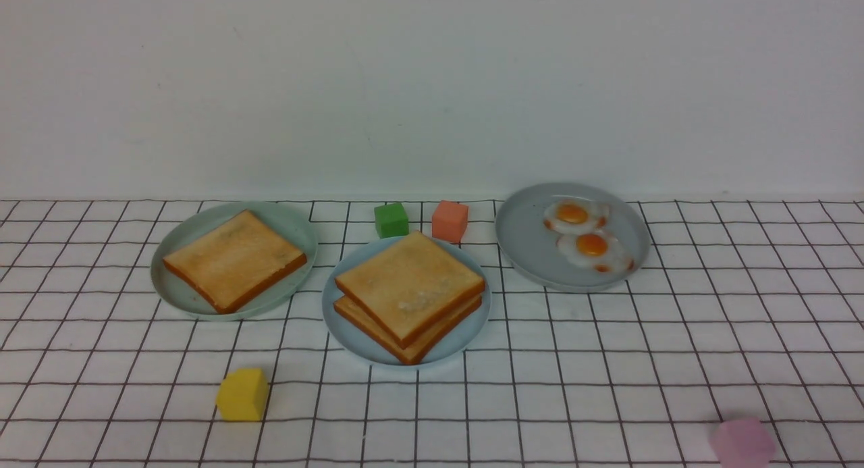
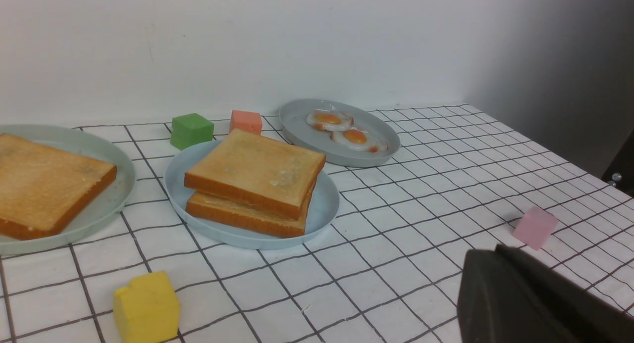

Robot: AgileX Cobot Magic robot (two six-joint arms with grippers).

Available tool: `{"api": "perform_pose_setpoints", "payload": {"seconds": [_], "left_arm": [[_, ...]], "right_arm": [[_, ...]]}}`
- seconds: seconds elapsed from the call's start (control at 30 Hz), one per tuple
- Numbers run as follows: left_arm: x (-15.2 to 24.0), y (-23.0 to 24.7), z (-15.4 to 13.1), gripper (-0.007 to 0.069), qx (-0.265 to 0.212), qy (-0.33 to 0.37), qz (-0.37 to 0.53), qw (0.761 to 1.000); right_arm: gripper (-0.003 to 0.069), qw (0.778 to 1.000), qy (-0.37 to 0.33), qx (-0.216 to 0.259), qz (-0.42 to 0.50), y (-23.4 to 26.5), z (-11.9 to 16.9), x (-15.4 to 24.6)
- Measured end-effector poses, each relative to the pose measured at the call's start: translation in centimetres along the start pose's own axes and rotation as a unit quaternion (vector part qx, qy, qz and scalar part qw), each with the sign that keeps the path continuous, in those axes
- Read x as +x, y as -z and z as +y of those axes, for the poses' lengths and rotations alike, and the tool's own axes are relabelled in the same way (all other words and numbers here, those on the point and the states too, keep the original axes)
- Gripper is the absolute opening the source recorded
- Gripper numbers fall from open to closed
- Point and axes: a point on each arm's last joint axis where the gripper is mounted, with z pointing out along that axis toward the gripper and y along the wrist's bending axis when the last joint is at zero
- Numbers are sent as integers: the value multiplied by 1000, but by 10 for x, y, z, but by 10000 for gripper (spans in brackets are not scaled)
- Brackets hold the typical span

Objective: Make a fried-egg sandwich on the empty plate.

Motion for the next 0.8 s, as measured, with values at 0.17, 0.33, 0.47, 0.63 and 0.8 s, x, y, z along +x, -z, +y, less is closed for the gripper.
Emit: {"api": "perform_pose_setpoints", "payload": {"seconds": [0.17, 0.33, 0.47, 0.63, 0.8], "left_arm": [[0, 0, 0, -11, 0, 0, 0, 1000], [0, 0, 0, -5, 0, 0, 1, 1000], [0, 0, 0, -2, 0, 0, 1, 1000], [0, 0, 0, 3, 0, 0, 1, 1000], [0, 0, 0, 6, 0, 0, 1, 1000]], "right_arm": [[-6, 999, 4, 20, 28, -4, -9, 34], [-6, 999, 3, 20, 42, -8, -11, 47], [-6, 999, 3, 15, 34, -8, -11, 47], [-6, 1000, 3, 4, 23, -9, -9, 45], [-6, 998, 43, -24, 34, -8, -4, 48]]}}
